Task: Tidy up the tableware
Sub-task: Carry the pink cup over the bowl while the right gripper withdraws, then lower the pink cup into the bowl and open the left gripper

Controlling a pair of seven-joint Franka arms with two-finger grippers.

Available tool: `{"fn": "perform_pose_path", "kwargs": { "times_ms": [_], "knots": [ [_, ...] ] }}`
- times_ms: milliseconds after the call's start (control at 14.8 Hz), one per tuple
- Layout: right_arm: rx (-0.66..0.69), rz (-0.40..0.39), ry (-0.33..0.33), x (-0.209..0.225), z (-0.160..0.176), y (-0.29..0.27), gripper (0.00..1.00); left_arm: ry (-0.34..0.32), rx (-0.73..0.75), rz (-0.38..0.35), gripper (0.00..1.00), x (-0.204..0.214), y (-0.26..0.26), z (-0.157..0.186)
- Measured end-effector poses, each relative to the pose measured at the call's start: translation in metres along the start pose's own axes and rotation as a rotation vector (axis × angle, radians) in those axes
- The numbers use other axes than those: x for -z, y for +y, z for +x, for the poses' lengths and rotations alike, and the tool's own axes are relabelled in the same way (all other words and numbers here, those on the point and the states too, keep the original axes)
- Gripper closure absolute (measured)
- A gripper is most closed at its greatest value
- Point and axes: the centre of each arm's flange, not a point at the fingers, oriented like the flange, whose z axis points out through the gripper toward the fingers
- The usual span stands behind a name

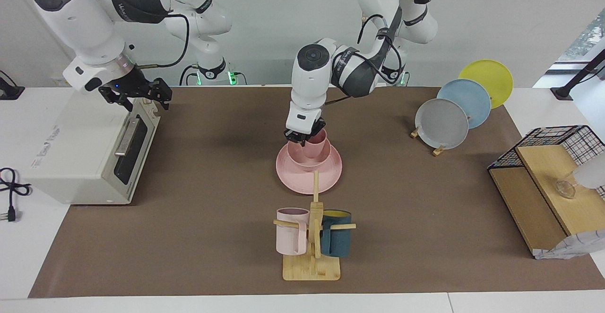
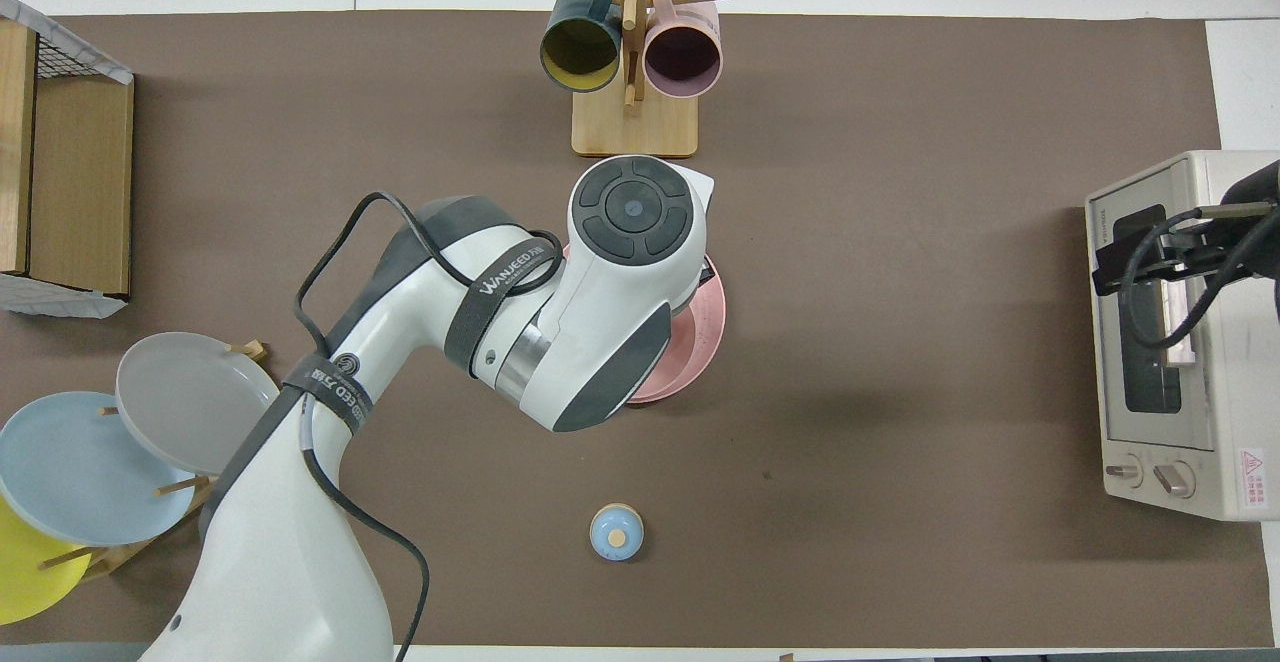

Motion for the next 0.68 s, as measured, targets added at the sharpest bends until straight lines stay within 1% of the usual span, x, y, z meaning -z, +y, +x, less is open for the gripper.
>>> {"fn": "perform_pose_path", "kwargs": {
  "times_ms": [203,541,608,676],
  "knots": [
    [0.0,0.002,-0.004,-0.001,-0.005,0.0,0.0,0.009,0.0,0.005,0.96,-0.015,0.004,0.001],
    [-0.024,0.006,0.01,0.001,-0.006,0.014,0.0,0.022,-0.013,-0.01,0.95,-0.031,0.008,-0.005],
    [-0.028,0.006,0.014,0.001,-0.006,0.016,0.0,0.024,-0.013,-0.011,0.88,-0.031,0.008,-0.004],
    [-0.029,0.006,0.018,0.001,-0.006,0.017,0.0,0.031,-0.015,-0.008,0.78,-0.031,0.007,-0.003]
  ]
}}
